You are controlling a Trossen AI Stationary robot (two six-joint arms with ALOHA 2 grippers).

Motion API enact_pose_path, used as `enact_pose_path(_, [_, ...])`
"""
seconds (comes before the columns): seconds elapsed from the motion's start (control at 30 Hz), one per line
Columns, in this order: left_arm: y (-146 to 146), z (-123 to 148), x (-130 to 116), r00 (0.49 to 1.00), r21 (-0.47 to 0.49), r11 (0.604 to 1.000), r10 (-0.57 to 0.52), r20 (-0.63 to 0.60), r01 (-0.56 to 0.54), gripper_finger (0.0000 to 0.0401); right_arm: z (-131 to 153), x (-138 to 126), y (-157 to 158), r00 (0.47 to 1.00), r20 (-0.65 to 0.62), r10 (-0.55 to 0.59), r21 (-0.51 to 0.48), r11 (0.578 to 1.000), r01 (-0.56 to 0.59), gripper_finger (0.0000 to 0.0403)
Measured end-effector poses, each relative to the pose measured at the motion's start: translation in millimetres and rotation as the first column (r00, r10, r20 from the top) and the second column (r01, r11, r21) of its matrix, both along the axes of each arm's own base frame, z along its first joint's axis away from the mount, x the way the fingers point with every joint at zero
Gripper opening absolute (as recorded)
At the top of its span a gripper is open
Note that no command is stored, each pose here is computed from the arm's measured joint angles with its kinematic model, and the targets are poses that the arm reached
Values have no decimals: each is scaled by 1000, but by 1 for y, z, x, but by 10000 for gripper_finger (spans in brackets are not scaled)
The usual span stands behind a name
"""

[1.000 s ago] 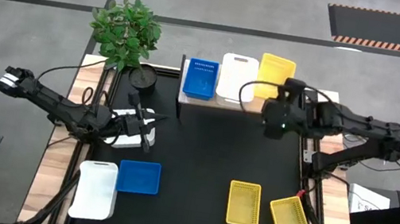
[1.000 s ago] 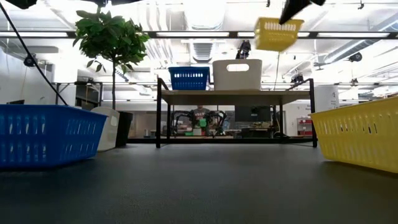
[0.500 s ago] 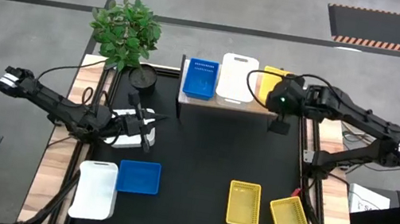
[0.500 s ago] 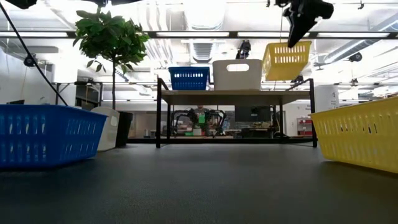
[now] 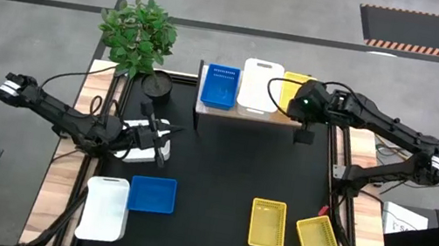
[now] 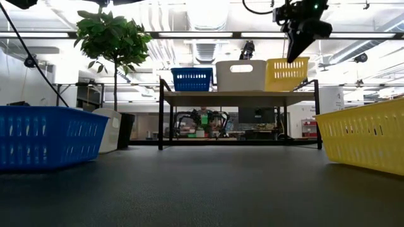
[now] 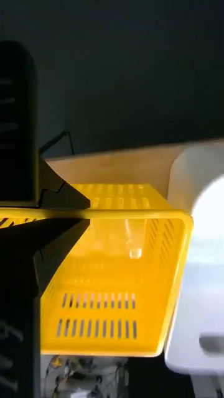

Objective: Stack baskets on shelf by color
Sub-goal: Put the left yellow bin on the shelf

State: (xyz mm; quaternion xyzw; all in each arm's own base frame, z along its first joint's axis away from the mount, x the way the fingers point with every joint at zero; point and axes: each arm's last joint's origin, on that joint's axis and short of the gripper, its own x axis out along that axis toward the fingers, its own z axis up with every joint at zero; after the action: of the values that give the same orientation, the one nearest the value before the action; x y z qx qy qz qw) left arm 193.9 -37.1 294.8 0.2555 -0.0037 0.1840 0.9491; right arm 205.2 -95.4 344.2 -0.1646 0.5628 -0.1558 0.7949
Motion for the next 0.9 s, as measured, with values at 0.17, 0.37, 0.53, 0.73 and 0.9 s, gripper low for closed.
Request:
enact_pose_path(0.17, [0,0,0,1000,0,1000,0,0,0,0,-11,2,-6,1000,7,5,23,1000,-5,9])
enact_pose_path(0.37, [0,0,0,1000,0,1000,0,0,0,0,-22,3,-9,1000,-7,24,21,999,-24,9])
enact_pose_path(0.53, [0,0,0,1000,0,1000,-1,0,1,0,-25,2,-9,999,-20,29,24,999,-29,25])
enact_pose_path(0.73, [0,0,0,1000,0,1000,0,0,0,0,-25,2,-9,1000,-11,11,30,1000,-10,62])
enact_pose_path(0.9, [0,0,0,1000,0,1000,0,0,0,0,-21,1,-9,1000,-5,8,26,1000,-7,94])
